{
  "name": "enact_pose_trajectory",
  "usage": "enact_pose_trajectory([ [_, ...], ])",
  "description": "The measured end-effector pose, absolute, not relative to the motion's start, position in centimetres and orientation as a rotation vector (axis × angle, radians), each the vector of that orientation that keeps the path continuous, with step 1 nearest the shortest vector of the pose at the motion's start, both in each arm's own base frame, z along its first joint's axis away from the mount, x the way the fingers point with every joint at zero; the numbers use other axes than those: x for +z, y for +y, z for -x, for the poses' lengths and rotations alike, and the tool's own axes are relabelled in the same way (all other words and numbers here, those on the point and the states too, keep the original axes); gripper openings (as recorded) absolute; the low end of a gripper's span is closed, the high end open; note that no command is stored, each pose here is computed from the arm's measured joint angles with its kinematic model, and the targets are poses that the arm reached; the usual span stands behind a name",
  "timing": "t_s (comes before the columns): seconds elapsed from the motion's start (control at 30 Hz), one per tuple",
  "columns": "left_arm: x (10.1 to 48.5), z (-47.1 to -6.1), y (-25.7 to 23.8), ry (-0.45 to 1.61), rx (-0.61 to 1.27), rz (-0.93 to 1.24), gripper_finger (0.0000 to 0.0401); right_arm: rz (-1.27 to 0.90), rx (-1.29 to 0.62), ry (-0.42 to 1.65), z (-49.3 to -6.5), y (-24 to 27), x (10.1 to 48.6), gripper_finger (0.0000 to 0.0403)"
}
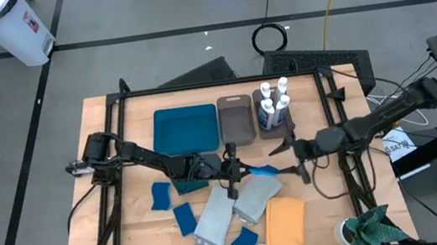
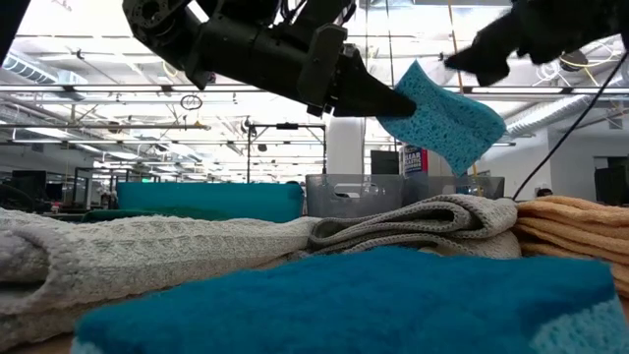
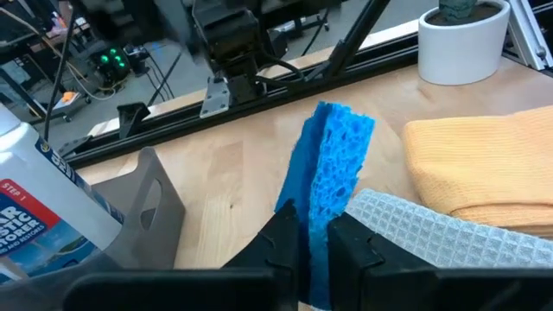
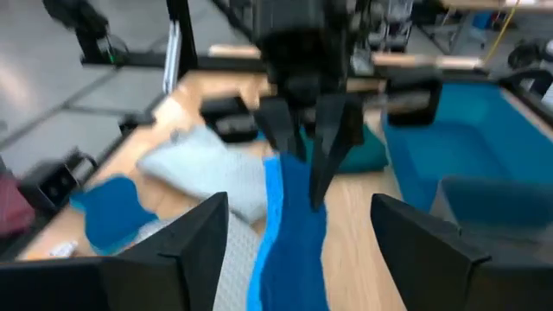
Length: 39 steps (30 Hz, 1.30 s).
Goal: Pick & Place Kitchen Items
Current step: Put the blue sponge into the left black bin
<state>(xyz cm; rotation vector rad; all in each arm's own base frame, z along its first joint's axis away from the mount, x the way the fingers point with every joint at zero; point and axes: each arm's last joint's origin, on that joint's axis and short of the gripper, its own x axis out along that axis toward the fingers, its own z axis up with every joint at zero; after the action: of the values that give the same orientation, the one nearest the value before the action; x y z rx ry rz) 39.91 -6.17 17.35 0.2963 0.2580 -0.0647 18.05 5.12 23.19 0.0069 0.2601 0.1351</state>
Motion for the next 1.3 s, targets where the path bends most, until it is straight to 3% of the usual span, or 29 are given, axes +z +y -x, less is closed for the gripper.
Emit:
enact_pose_trajectory([
  [0.4,17.3,-40.1,-5.0,0.264,-0.027,-0.225,0.0026,0.121,-0.058,-0.151,-14.5,3.5,28.6,0.0241],
  [0.57,17.1,-40.0,-4.9,0.291,-0.020,-0.213,0.0034,0.092,-0.049,-0.104,-13.5,3.2,28.3,0.0231],
  [0.7,17.3,-39.8,-4.5,0.317,0.099,-0.247,0.0022,0.083,-0.046,-0.066,-13.2,3.1,28.0,0.0223],
  [1.1,24.5,-36.8,-0.8,0.315,0.386,-0.346,0.0029,0.066,-0.042,-0.066,-13.2,3.1,28.0,0.0212],
  [1.3,24.7,-36.3,2.8,0.360,0.488,-0.366,0.0012,0.068,-0.042,-0.066,-13.2,3.1,28.0,0.0212],
])
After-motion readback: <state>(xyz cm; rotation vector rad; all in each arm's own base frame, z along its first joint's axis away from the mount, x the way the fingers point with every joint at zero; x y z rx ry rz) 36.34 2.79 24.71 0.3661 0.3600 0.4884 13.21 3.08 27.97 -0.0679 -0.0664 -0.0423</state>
